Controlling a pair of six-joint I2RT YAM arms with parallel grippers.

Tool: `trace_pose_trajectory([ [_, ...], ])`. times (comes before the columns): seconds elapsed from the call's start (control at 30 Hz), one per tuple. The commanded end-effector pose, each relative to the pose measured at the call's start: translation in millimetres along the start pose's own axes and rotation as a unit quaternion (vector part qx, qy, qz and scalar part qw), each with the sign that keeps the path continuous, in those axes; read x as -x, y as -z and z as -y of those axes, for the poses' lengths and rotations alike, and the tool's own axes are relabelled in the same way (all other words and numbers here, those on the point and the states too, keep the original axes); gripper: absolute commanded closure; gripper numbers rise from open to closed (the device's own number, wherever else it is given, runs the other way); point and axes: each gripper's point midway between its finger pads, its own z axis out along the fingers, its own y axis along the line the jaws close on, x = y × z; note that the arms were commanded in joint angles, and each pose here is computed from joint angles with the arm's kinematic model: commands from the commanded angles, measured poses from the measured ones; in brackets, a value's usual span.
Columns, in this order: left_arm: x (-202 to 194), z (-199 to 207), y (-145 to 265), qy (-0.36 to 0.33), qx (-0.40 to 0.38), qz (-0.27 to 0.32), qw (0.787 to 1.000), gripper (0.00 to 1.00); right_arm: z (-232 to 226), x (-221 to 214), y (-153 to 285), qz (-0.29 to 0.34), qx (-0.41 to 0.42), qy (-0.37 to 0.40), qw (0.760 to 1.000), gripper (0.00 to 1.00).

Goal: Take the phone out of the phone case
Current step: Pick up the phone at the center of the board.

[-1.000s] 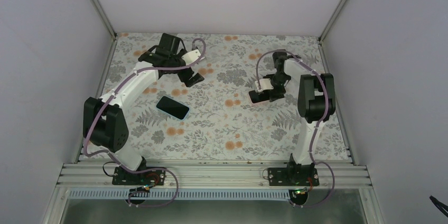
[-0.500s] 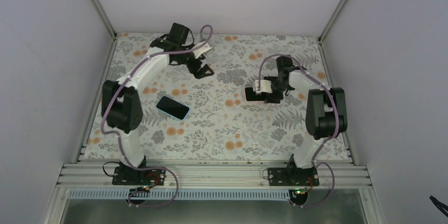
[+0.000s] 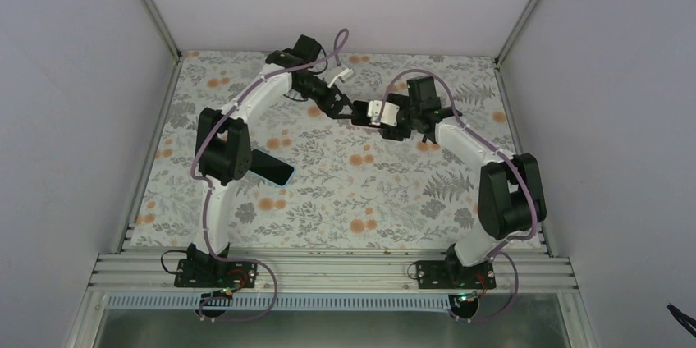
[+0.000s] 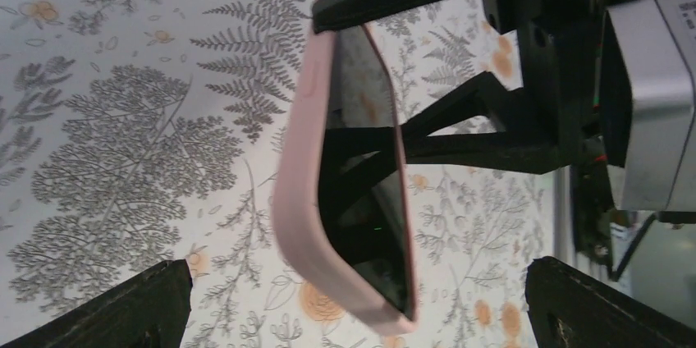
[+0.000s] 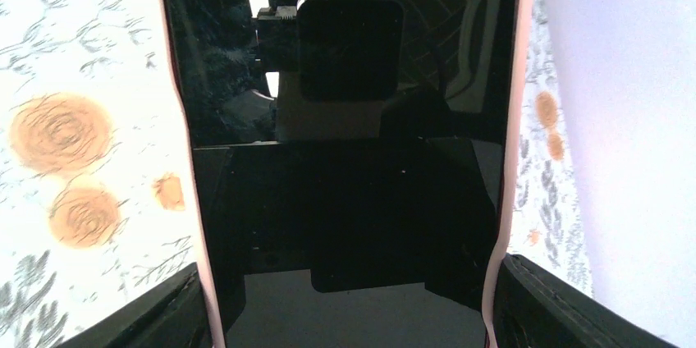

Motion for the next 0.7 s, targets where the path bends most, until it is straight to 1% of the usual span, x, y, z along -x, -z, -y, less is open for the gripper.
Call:
trace_pose_trajectory([
  [0.0,5,13,-1,0.046,-0.052,0.011,0.998,0.0,47,32,5,0.037,-0.079,-0.016,0.996,0.36],
  [0.17,-2,7,-6,0.049,-0.041,0.002,0.998,0.0,46,50,4,0.053,-0.078,-0.013,0.995,0.36],
  [0.3,5,8,-4,0.039,-0.043,0.009,0.998,0.0,44,59,2,0.057,-0.081,-0.011,0.995,0.36],
  [0.37,11,10,-2,0.031,-0.043,0.016,0.998,0.04,43,62,3,0.06,-0.083,-0.012,0.995,0.36],
  [0.4,14,12,-1,0.029,-0.048,0.019,0.998,0.13,44,63,4,0.06,-0.085,-0.014,0.994,0.36],
  [0.47,17,14,0,0.027,-0.054,0.02,0.998,0.35,45,63,6,0.06,-0.089,-0.017,0.994,0.36],
  [0.5,17,14,0,0.027,-0.058,0.019,0.998,0.48,46,64,7,0.061,-0.092,-0.018,0.994,0.36],
  [0.53,17,15,-1,0.027,-0.061,0.018,0.998,0.58,47,65,9,0.062,-0.095,-0.019,0.993,0.36],
  [0.6,15,17,-1,0.026,-0.071,0.015,0.997,0.75,48,68,14,0.069,-0.097,-0.022,0.993,0.36],
  [0.67,14,20,-1,0.022,-0.078,0.016,0.997,0.88,48,71,19,0.073,-0.097,-0.025,0.992,0.35],
])
